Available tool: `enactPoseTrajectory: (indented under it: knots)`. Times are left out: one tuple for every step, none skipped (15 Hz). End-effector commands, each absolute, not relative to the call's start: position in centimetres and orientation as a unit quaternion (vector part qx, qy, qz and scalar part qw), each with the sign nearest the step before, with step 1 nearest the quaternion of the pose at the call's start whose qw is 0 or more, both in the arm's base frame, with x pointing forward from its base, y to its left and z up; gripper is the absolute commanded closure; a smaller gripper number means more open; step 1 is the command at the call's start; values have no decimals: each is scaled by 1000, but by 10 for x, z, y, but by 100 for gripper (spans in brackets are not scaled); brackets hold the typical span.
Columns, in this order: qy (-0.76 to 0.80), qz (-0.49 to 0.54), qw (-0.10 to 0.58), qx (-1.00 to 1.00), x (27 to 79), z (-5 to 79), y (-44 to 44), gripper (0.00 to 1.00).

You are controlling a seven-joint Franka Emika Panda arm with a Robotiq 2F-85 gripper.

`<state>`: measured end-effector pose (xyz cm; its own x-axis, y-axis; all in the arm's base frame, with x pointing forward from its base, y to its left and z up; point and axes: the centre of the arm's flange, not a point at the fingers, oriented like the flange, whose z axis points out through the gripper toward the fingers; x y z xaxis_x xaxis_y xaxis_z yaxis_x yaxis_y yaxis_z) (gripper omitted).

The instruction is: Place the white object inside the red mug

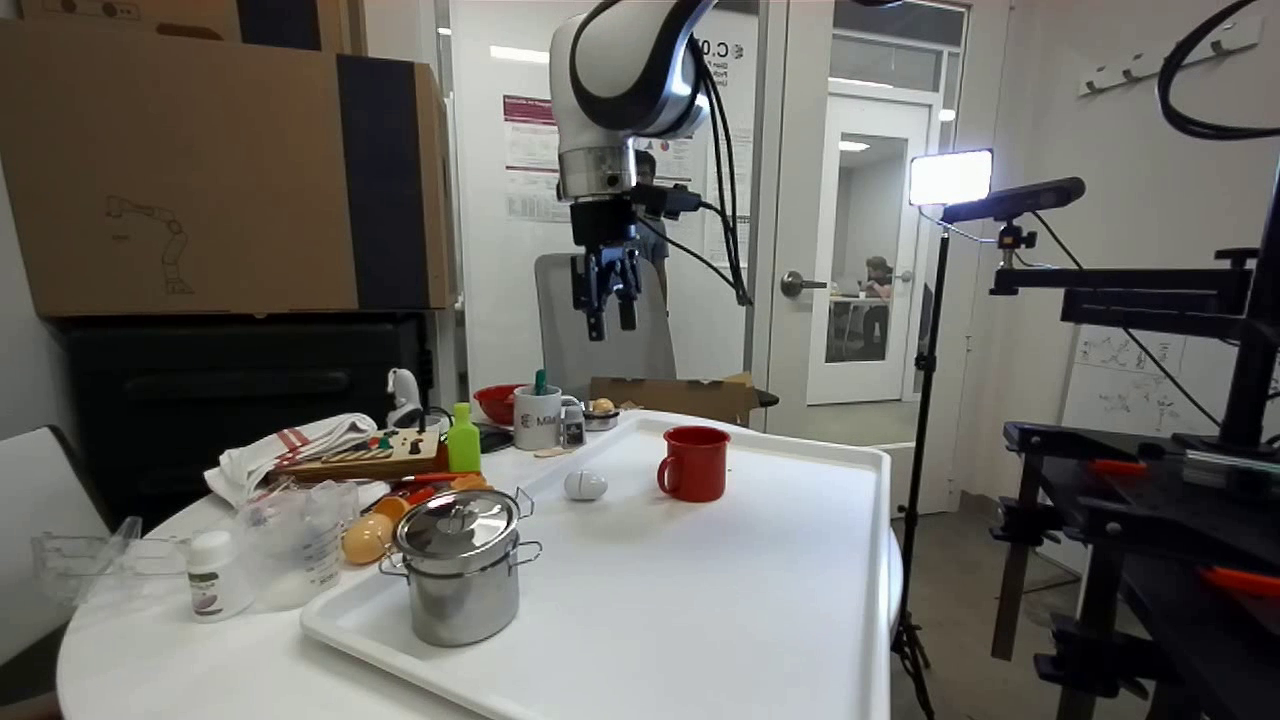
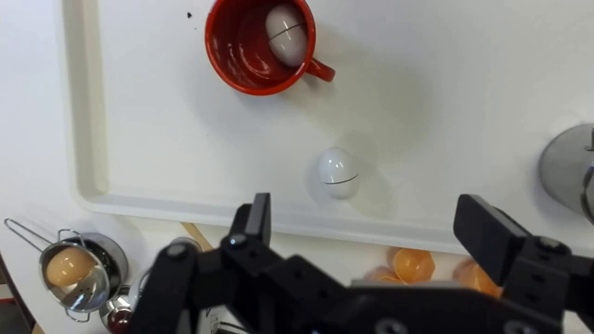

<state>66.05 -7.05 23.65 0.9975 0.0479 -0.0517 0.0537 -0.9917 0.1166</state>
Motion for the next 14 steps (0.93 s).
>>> enactPoseTrajectory:
  knots:
    - [24, -26, 51, 998, 664, 231, -68, 0]
    - [24, -26, 47, 998, 667, 226, -66, 0]
    - [25, -27, 45, 998, 670, 222, -65, 0]
    - [25, -26, 44, 998, 671, 221, -64, 0]
    - [25, -26, 44, 998, 672, 221, -64, 0]
    - [32, -20, 37, 999, 675, 217, -64, 0]
    - [45, -20, 26, 998, 681, 205, -64, 0]
    - [51, -18, 14, 998, 685, 195, -65, 0]
    - [57, -16, 5, 998, 689, 184, -66, 0]
    - [64, -14, -10, 998, 691, 175, -67, 0]
    - [70, -14, -15, 997, 693, 164, -69, 0]
    - [75, -14, -22, 997, 696, 155, -71, 0]
    - [80, -11, -25, 996, 699, 145, -76, 0]
    - [83, -10, -24, 996, 701, 137, -79, 0]
